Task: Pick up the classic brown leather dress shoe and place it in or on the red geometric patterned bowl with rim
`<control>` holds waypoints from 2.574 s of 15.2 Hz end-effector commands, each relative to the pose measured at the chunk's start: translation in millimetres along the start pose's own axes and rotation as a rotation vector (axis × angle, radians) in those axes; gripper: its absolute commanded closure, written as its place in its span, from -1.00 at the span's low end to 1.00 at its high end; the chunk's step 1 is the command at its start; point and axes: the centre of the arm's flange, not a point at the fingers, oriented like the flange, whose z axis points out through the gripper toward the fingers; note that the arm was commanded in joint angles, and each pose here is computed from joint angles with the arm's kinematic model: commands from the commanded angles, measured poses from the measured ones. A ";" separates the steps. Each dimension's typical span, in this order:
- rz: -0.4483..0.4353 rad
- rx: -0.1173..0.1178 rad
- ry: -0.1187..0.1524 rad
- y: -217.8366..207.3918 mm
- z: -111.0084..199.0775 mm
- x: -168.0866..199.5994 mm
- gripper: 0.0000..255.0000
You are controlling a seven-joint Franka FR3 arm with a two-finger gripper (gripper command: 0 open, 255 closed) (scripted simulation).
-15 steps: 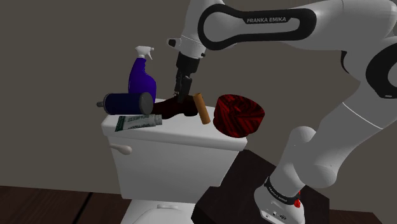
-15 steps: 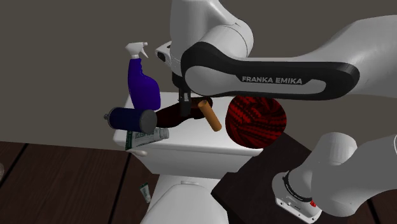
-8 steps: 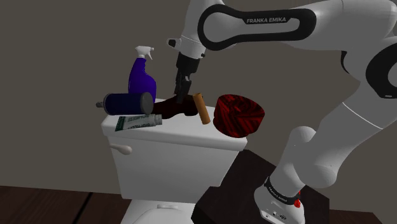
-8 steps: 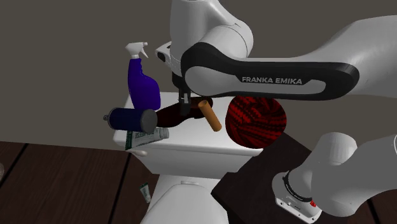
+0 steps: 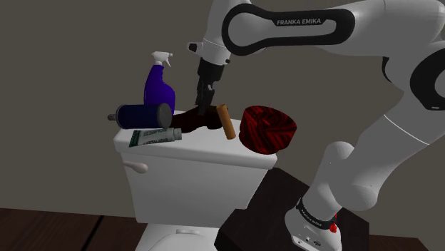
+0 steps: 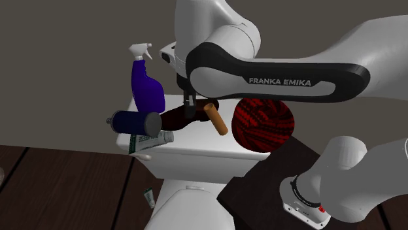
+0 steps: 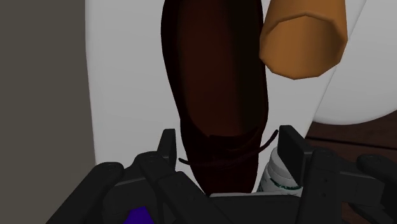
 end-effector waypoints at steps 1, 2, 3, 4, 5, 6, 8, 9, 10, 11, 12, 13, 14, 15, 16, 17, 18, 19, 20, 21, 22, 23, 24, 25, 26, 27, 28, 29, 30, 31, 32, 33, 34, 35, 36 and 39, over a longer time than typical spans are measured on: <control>0.000 0.000 0.000 -0.3 -8.2 1.2 1.00; 0.000 0.000 0.000 -0.4 -13.4 2.0 1.00; 0.000 0.000 0.000 -0.5 -18.7 2.7 1.00; 0.000 0.000 0.000 -0.6 -23.9 3.5 1.00; 0.000 0.000 0.000 -0.8 -29.1 4.2 1.00; 0.000 0.000 0.000 -0.9 -34.3 4.9 1.00; 0.000 0.000 0.000 -1.1 -44.8 6.4 1.00; 0.000 0.000 0.000 -1.3 -50.0 7.2 1.00; 0.000 0.000 0.000 -1.4 -55.2 7.9 1.00; 0.000 0.000 0.000 -1.5 -60.5 8.7 1.00; 0.000 0.000 0.000 -1.6 -65.7 9.4 1.00; 0.000 0.000 0.000 -1.8 -70.9 10.1 1.00; 0.000 0.000 0.000 -1.9 -76.1 10.9 1.00; 0.000 0.000 0.000 -2.0 -81.4 11.6 1.00; 0.000 0.000 0.000 -2.2 -86.6 12.4 1.00; 0.000 0.000 0.000 -2.3 -91.8 13.1 1.00; 0.000 0.000 0.000 -2.4 -97.0 13.9 1.00; 0.000 0.000 0.000 -2.5 -102.3 14.6 1.00; 0.000 0.000 0.000 -2.7 -107.5 15.3 1.00; 0.000 0.000 0.000 -2.8 -112.7 16.1 1.00; 0.000 0.000 0.000 -2.9 -117.9 16.8 1.00; 0.000 0.000 0.000 -3.1 -123.2 17.6 1.00; 0.000 0.000 0.000 -3.2 -128.4 18.3 1.00; 0.000 0.000 0.000 -3.3 -133.6 19.1 1.00; 0.000 0.000 0.000 -3.4 -138.8 19.8 1.00; 0.000 0.000 0.000 -3.6 -144.1 20.5 1.00; 0.000 0.000 0.000 -3.7 -149.3 21.3 1.00; 0.000 0.000 0.000 -3.8 -154.5 22.0 1.00; 0.000 0.000 0.000 -3.9 -159.7 22.8 1.00; 0.000 0.000 0.000 -4.1 -165.0 23.5 1.00; 0.000 0.000 0.000 -4.2 -169.4 24.1 1.00; 0.000 0.000 0.000 -8.3 -173.0 12.1 1.00; 0.000 0.000 0.000 -12.4 -176.7 0.1 1.00; 0.000 0.000 0.000 -16.5 -180.3 -11.9 1.00; 0.000 0.000 0.000 -20.6 -183.9 -23.9 1.00; 0.000 0.000 0.000 -33.0 -194.9 -59.9 1.00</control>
